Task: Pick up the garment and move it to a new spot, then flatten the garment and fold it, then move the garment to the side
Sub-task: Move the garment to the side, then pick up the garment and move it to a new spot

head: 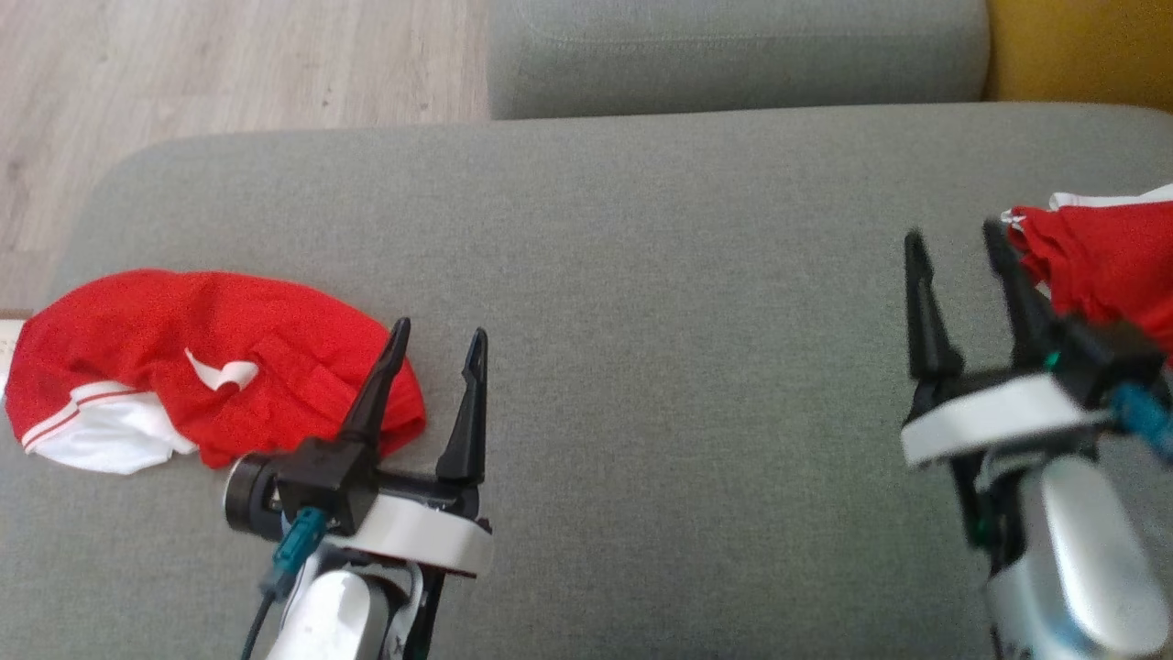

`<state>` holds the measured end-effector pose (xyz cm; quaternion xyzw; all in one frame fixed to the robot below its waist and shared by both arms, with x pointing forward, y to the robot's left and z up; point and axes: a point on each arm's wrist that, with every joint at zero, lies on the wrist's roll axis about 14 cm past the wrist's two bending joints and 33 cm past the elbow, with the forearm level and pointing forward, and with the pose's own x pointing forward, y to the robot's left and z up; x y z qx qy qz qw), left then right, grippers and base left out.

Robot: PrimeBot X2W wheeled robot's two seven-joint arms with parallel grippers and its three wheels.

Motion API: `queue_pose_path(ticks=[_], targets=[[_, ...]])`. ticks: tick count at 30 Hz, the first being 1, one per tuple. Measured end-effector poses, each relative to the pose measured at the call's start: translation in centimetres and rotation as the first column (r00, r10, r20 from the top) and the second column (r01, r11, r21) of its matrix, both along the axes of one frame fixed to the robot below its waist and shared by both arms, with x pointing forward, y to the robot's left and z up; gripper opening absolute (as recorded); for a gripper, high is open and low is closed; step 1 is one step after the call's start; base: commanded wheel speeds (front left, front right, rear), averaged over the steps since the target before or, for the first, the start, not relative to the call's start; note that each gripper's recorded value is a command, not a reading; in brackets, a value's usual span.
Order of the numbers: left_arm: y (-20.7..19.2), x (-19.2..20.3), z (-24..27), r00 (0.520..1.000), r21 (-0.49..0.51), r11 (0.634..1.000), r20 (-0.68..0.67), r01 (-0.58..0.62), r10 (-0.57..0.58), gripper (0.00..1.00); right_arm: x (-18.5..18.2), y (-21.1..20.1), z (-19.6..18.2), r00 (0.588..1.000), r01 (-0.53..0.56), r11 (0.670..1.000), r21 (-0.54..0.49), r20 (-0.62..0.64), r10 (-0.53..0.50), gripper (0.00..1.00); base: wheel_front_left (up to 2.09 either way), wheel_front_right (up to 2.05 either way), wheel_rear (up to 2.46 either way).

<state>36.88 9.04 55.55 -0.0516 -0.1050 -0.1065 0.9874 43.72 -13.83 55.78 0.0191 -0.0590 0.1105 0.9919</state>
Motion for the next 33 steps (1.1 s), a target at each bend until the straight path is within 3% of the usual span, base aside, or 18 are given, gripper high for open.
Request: queue_pose_path(ticks=[5, 15, 33], targets=[[0.3, -1.0, 0.1, 1.000, -0.002, 1.000, 0.002, -0.008, 0.008, 1.00, -2.7, 0.6, -1.7, 1.000, 0.007, 0.998, 0.057, 0.001, -0.007, 1.00, 0.00, 0.00, 0.00], [0.9, -2.5, -1.1, 0.999, -0.003, 1.000, -0.031, -0.026, 0.026, 1.00, -6.1, 0.9, -5.0, 0.998, 0.010, 0.997, 0.074, -0.058, -0.006, 1.00, 0.00, 0.00, 0.00], [1.9, -2.6, -1.1, 0.998, -0.004, 0.998, -0.030, -0.060, 0.060, 1.00, -7.4, -0.4, -4.5, 0.998, 0.048, 0.993, 0.111, -0.044, -0.043, 1.00, 0.00, 0.00, 0.00]])
